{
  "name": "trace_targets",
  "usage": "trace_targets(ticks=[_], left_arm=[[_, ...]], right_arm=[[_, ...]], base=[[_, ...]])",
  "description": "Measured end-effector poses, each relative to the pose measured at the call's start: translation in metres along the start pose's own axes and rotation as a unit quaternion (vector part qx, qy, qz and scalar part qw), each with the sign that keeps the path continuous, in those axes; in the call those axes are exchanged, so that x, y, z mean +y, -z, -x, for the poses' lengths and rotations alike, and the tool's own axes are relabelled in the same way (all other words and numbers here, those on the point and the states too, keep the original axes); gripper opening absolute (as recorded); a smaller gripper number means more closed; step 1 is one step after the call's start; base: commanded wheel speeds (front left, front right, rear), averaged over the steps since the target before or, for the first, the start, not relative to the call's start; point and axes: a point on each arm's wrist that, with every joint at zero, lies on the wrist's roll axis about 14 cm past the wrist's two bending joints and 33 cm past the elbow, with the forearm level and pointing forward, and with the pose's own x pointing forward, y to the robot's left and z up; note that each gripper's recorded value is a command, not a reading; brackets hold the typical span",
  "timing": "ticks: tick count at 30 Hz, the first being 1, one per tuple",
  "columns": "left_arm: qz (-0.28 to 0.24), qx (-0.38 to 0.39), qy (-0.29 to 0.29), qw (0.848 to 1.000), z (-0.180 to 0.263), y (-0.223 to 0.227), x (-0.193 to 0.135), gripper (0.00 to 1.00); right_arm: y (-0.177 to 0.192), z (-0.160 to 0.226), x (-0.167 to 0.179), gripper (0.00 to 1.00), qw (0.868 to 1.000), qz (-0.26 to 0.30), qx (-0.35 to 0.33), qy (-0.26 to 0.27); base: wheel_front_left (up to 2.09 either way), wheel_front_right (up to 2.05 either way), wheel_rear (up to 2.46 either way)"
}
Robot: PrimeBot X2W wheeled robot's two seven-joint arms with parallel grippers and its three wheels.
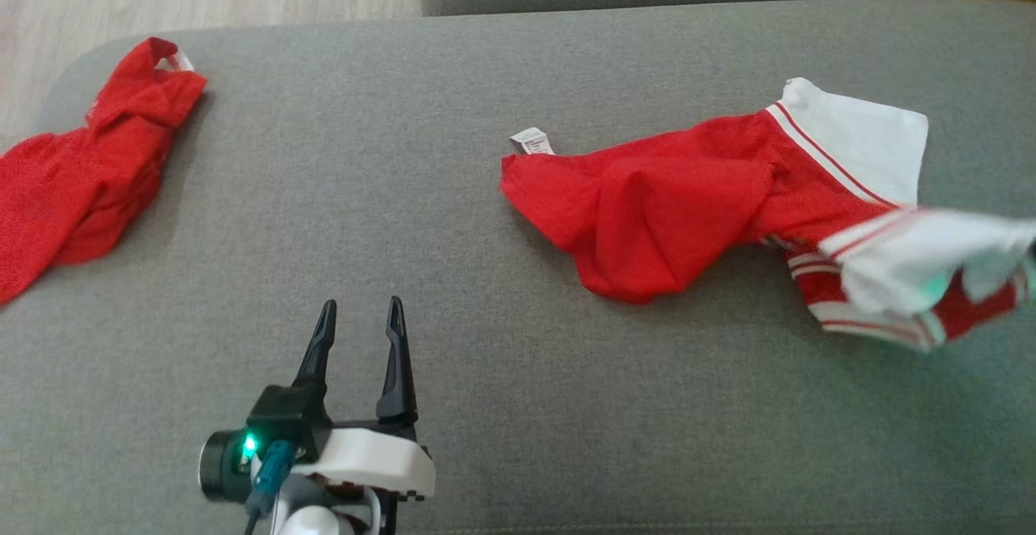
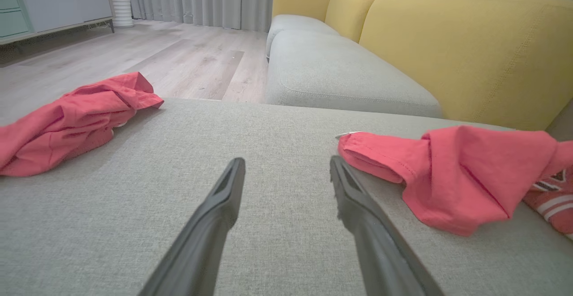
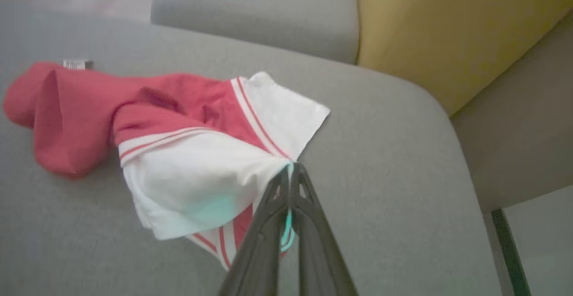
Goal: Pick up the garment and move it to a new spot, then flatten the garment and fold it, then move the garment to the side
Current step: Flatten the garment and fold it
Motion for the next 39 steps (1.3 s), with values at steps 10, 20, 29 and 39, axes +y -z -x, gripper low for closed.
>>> trace_targets(ticks=[10,20,29,39], left_arm=[[0.0,0.004,-0.006,1.0,-0.001,0.003,0.004,1.0],[-0.003,0.003,-0.001,1.0,-0.002,0.002,0.001,1.0],[-0.008,0.013,0.03,0.999,-0.015,0.011,-0.012,1.0],[-0.02,0.036,0.029,0.999,-0.029,0.029,-0.009,1.0]], right_arm=[[0.089,0.014,0.011,1.0,0.985,0.024,0.166,-0.032],[0.05,0.01,0.007,1.0,0.995,-0.011,0.088,-0.034],[-0.008,-0.046,-0.03,1.0,0.995,-0.09,0.03,0.021],[0.006,-0.14,-0.023,1.0,0.984,-0.145,0.093,0.036]], base=[[0.0,0.0,0.0],[0.0,0.0,0.0],[0.0,0.0,0.0],[0.0,0.0,0.0]])
